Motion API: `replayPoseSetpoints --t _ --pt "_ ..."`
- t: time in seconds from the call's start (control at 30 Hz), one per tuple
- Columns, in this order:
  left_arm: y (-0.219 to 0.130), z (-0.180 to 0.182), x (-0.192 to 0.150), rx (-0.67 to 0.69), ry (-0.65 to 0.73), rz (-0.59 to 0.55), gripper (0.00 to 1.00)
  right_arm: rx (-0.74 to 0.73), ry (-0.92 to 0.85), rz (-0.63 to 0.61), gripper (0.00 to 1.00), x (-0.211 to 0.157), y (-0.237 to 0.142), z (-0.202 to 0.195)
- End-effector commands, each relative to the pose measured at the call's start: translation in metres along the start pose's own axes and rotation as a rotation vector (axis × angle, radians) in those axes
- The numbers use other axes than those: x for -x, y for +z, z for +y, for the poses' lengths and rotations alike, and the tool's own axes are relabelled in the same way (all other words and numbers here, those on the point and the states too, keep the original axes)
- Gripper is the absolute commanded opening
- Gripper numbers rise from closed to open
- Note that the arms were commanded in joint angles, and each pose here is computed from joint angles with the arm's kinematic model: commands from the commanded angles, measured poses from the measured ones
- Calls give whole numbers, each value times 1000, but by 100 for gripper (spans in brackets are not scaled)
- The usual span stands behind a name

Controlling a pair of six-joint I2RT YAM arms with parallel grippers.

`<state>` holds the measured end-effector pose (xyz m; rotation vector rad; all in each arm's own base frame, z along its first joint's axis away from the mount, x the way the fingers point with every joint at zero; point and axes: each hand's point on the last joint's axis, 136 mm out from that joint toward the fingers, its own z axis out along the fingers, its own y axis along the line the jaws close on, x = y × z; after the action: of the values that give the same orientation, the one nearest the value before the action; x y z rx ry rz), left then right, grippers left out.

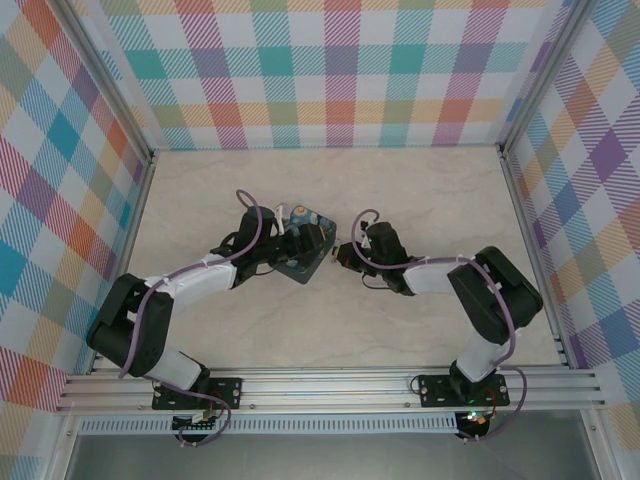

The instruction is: Unlock a padlock with a key

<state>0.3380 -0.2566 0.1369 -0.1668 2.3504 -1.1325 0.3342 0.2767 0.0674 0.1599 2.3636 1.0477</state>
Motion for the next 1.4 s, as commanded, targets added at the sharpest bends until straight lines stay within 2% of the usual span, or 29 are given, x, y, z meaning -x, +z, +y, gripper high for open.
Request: replayPoseSetpoints --t 0.0,0.23,0.37,0.53,0.67,0.97,1.13,1.37 --pt "-14 5 -2 44 -24 31 92 -9 -69 -6 9 3 -18 0" --pt "-47 -24 32 -16 1 -60 96 38 -77 58 9 -10 -51 16" --pt "-76 -32 45 -15 27 -165 99 57 -52 140 10 -29 -72 22" --pt "-118 -26 51 13 55 -343 100 62 -9 241 10 -56 -86 23" --pt "-144 -12 47 50 52 -440 100 46 35 298 10 -78 -76 14" --pt "-161 0 34 74 49 -460 100 -1 112 429 10 -110 -42 -9" --pt "-162 1 33 74 50 -466 100 -43 119 446 12 -115 -38 -21" --pt "-167 2 35 109 70 -471 100 -78 79 426 27 -111 -38 -26"
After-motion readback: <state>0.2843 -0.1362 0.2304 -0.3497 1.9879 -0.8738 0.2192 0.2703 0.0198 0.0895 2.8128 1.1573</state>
